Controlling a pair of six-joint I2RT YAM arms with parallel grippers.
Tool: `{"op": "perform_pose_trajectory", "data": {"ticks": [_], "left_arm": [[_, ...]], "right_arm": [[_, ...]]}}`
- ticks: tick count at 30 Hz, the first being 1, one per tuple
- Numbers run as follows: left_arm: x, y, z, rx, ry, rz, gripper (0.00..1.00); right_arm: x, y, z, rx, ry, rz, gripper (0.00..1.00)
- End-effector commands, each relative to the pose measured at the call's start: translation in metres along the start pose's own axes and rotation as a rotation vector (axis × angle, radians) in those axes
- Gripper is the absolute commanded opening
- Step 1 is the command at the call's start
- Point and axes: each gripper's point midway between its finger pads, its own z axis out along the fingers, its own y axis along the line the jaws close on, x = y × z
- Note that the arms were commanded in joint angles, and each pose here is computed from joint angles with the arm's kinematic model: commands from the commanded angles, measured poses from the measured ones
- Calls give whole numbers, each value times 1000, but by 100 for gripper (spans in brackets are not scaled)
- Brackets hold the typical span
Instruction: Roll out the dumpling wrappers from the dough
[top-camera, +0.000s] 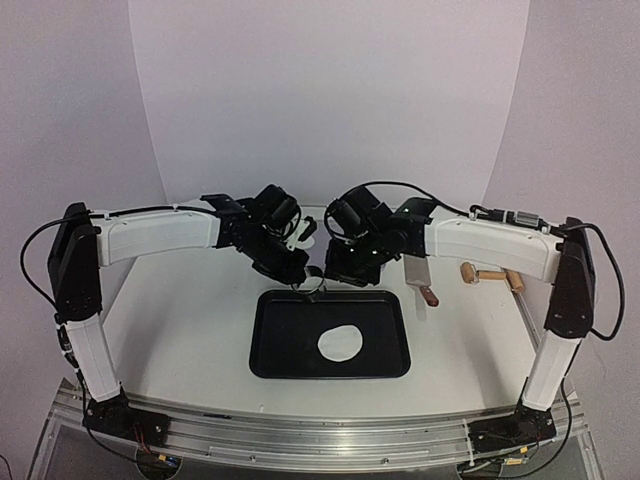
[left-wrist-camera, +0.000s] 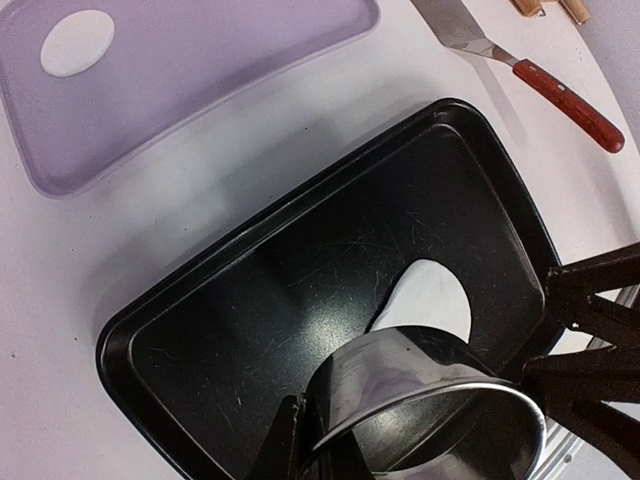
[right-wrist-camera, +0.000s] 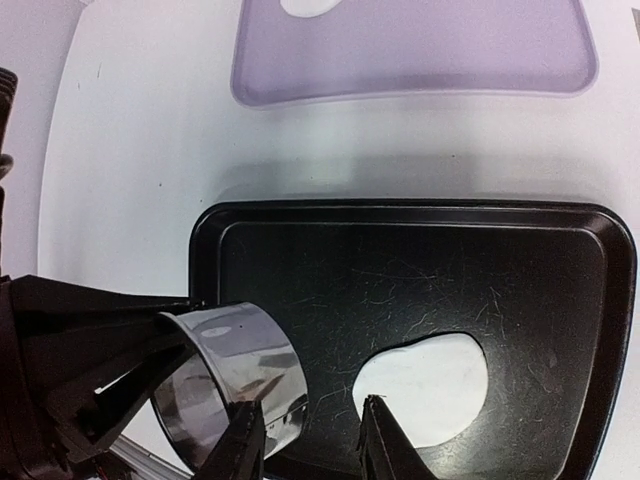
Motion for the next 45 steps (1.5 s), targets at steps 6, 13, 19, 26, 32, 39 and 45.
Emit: {"op": "perform_pose_trajectory", "data": {"ticks": [6, 13, 19, 26, 32, 39, 45], "left_arm": [[-25, -9, -1, -48, -88, -1, 0], [-30, -18, -1, -37, -96, 10, 0], [-31, -17, -5, -56, -110, 12, 0], [-32, -24, -8, -36, -112, 15, 0], [-29, -34, -9, 24, -98, 16, 0], [16, -81, 21, 241, 40, 66, 0], [31, -92, 51, 276, 88, 98, 0]], "right_arm": [[-12, 16, -51, -77, -157, 31, 30], [-12, 34, -38, -98, -147, -20, 30], [-9, 15, -14, -3, -163, -49, 27], [-6, 10, 9, 50, -144, -91, 12], [1, -9, 7, 108, -131, -83, 0], [61, -67, 16, 191, 38, -40, 0], [73, -80, 25, 148, 26, -71, 0]]}}
